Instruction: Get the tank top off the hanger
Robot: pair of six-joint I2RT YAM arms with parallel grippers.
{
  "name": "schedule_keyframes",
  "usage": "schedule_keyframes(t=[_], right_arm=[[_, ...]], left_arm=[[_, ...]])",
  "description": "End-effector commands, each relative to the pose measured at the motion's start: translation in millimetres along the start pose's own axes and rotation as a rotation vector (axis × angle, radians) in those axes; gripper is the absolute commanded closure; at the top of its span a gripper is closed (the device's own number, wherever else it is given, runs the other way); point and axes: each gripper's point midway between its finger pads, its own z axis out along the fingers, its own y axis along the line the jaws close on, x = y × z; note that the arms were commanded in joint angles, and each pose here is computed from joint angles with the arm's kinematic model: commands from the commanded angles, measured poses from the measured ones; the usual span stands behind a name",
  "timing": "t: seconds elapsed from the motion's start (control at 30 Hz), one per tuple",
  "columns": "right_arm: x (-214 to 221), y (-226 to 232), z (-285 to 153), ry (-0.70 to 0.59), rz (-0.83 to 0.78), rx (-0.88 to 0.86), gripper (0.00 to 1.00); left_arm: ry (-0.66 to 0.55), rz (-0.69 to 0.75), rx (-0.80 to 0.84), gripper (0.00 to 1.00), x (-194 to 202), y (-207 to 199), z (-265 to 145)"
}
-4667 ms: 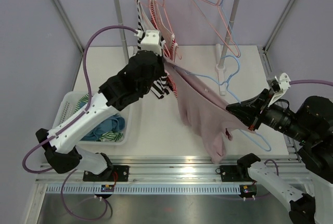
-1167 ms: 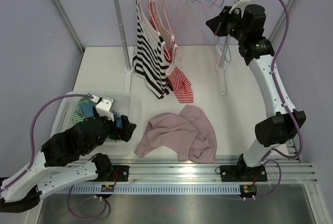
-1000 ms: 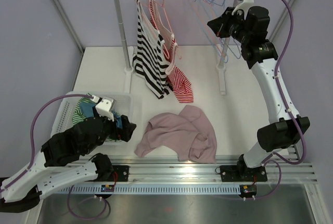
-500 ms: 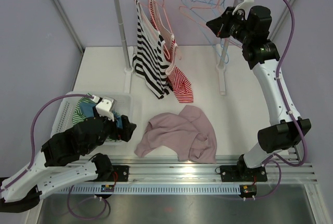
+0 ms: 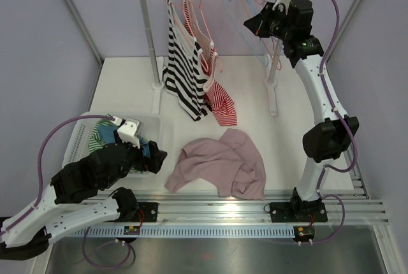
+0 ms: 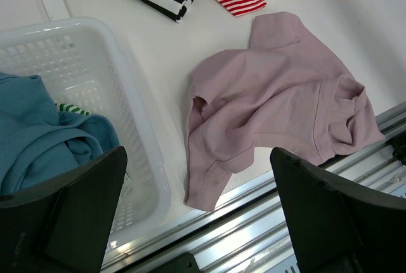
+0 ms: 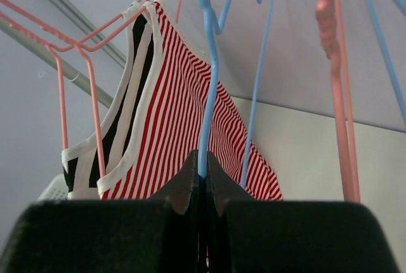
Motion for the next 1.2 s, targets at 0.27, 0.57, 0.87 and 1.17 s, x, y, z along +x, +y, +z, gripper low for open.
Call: schedule_keyframes(t=[0.27, 0.57, 0.87, 1.17], right_arm=[[-26, 3, -23, -0.090, -0.028, 0.075, 1.00], [-20, -17, -37, -0.061, -0.027, 0.219, 1.00], [-20, -33, -52, -0.035, -0.029, 0.321, 1.00], [-22, -13, -61, -0.015, -0.023, 0.255, 0.55]], left_arm=[[-0.015, -0.004, -0.049, 0.01, -9, 0, 10], [0.022, -0.030, -0.008, 0.01, -21, -38, 43], [0.045, 0.013, 0.045, 0.01, -26, -80, 63], [0.130, 0.092, 0.073, 0.01, -7, -111, 92]])
